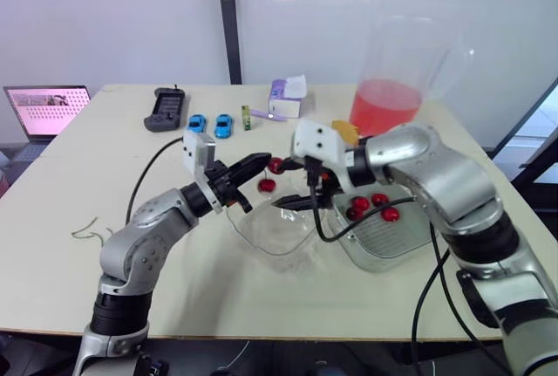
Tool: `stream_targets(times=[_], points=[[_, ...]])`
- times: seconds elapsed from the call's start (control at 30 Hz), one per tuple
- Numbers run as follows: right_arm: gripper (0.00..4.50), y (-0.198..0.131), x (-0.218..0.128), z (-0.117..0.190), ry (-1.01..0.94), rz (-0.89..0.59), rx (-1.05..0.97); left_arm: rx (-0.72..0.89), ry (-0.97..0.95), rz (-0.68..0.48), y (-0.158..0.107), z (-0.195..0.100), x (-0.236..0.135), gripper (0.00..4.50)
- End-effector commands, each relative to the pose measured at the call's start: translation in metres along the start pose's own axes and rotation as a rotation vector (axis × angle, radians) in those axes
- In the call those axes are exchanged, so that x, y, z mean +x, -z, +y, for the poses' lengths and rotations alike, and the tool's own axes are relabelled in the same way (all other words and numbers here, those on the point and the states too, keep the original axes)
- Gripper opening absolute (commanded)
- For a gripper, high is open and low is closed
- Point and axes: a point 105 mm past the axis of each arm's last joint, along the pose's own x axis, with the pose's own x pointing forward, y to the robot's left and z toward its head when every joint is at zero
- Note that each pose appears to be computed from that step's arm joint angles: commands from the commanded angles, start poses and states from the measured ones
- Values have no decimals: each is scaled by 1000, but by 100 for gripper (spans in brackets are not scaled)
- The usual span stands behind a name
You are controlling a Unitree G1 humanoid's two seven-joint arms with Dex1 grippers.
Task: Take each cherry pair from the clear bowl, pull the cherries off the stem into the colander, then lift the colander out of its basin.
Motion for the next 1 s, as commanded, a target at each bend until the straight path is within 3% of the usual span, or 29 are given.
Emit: stream_targets(times=[0.03, 0.23, 0.4, 0.57, 0.77, 1.0], points=[[447, -16, -25, -1, -36, -69, 75, -11, 26, -74, -20, -6, -1, 0], [447, -14, -61, -6, -40, -82, 119, -136, 121, -85, -32, -12, -10, 0], [447, -9, -75, -23, 39, -104, 232, -171, 311, 77, -28, -31, -24, 0], [447, 4, -58, -2, -49, -87, 362, -160, 417, 185, -28, -34, -29, 0], [447, 3, -35, 23, -143, -105, 434, -151, 438, 155, -32, -29, -16, 0], [447, -5, -26, 25, -148, -124, 443, -162, 444, 140, -28, -32, -13, 0]])
